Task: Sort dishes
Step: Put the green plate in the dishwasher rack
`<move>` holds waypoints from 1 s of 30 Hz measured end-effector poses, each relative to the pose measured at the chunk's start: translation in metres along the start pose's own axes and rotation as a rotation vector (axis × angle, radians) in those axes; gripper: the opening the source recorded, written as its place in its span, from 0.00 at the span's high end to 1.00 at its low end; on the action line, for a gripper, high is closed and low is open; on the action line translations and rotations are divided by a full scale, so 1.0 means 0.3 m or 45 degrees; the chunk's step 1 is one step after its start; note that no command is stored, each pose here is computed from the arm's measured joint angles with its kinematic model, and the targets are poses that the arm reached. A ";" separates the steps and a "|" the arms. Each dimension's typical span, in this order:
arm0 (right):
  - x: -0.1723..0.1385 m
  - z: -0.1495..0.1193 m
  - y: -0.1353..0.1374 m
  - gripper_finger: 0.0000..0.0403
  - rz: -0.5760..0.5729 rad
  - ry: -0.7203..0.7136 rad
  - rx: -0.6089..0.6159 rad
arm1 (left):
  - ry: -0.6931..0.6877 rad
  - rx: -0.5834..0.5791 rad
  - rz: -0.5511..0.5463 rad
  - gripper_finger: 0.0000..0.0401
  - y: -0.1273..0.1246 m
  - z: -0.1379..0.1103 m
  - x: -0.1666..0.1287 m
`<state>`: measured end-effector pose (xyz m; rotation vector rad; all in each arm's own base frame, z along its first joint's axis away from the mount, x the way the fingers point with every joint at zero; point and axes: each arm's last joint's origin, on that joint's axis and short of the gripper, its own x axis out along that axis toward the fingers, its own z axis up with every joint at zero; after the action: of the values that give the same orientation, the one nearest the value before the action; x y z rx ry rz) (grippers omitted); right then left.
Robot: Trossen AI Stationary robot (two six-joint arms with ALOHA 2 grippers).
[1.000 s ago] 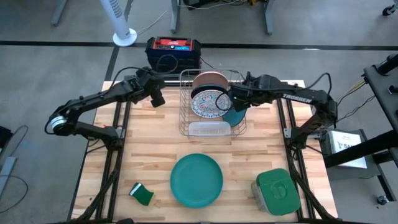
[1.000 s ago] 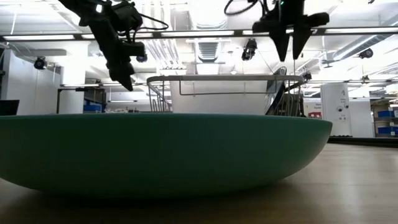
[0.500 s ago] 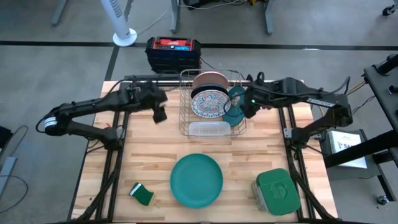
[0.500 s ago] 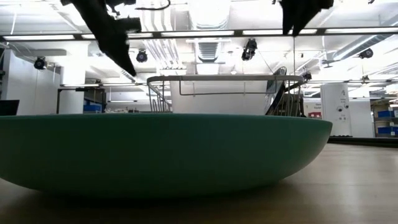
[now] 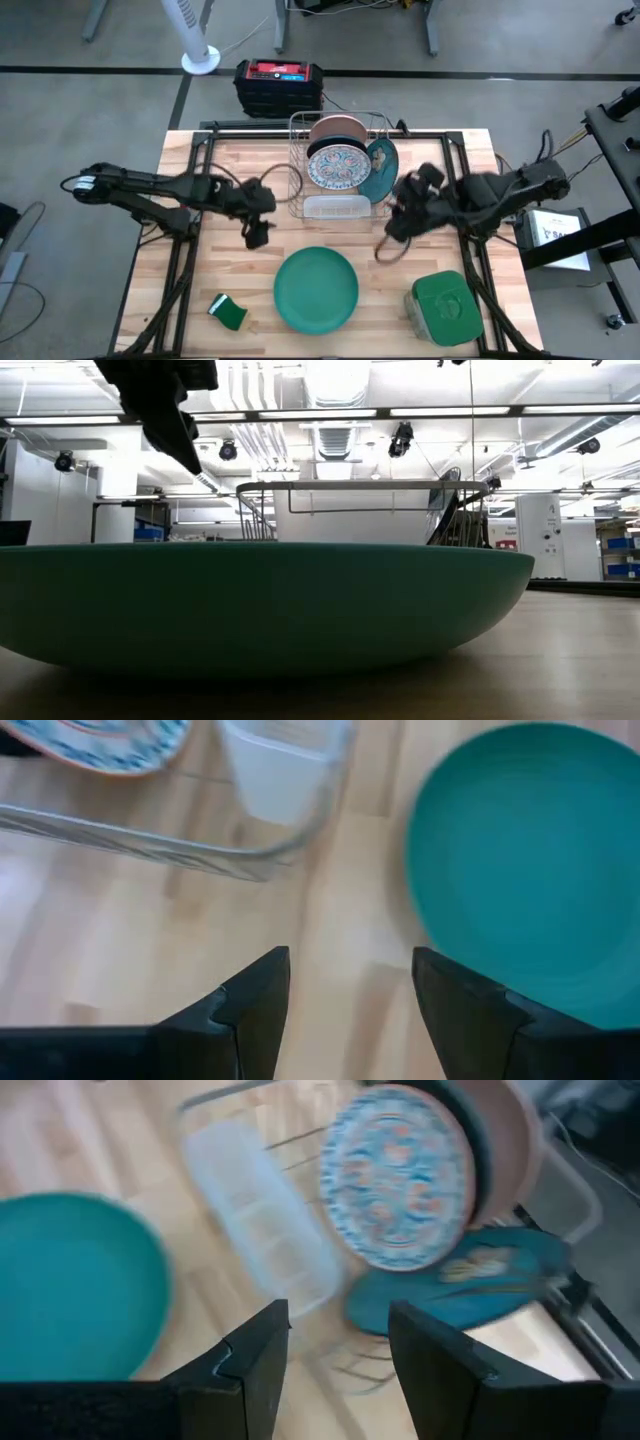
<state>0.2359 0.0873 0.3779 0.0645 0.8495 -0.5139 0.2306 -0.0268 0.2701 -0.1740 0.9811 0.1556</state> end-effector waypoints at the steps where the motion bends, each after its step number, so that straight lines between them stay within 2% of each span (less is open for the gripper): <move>1: 0.000 -0.013 0.023 0.60 0.017 0.000 -0.027 | 0.001 -0.002 -0.006 0.50 -0.018 -0.004 0.016; 7: 0.001 -0.080 0.128 0.58 0.203 -0.001 -0.108 | 0.048 -0.037 -0.021 0.50 -0.101 -0.032 0.115; 13: 0.025 -0.129 0.188 0.59 0.414 0.036 -0.160 | 0.122 -0.185 0.091 0.50 -0.138 -0.058 0.200; 24: 0.057 -0.165 0.193 0.58 0.410 0.088 -0.190 | 0.272 -0.386 0.176 0.50 -0.176 -0.105 0.320; 30: 0.057 -0.165 0.192 0.56 0.409 0.088 -0.200 | 0.273 -0.378 0.157 0.50 -0.198 -0.114 0.330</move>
<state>0.2369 0.1435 0.3239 0.0732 0.9239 -0.1440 0.2696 -0.0869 0.1733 -0.4089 1.1801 0.4029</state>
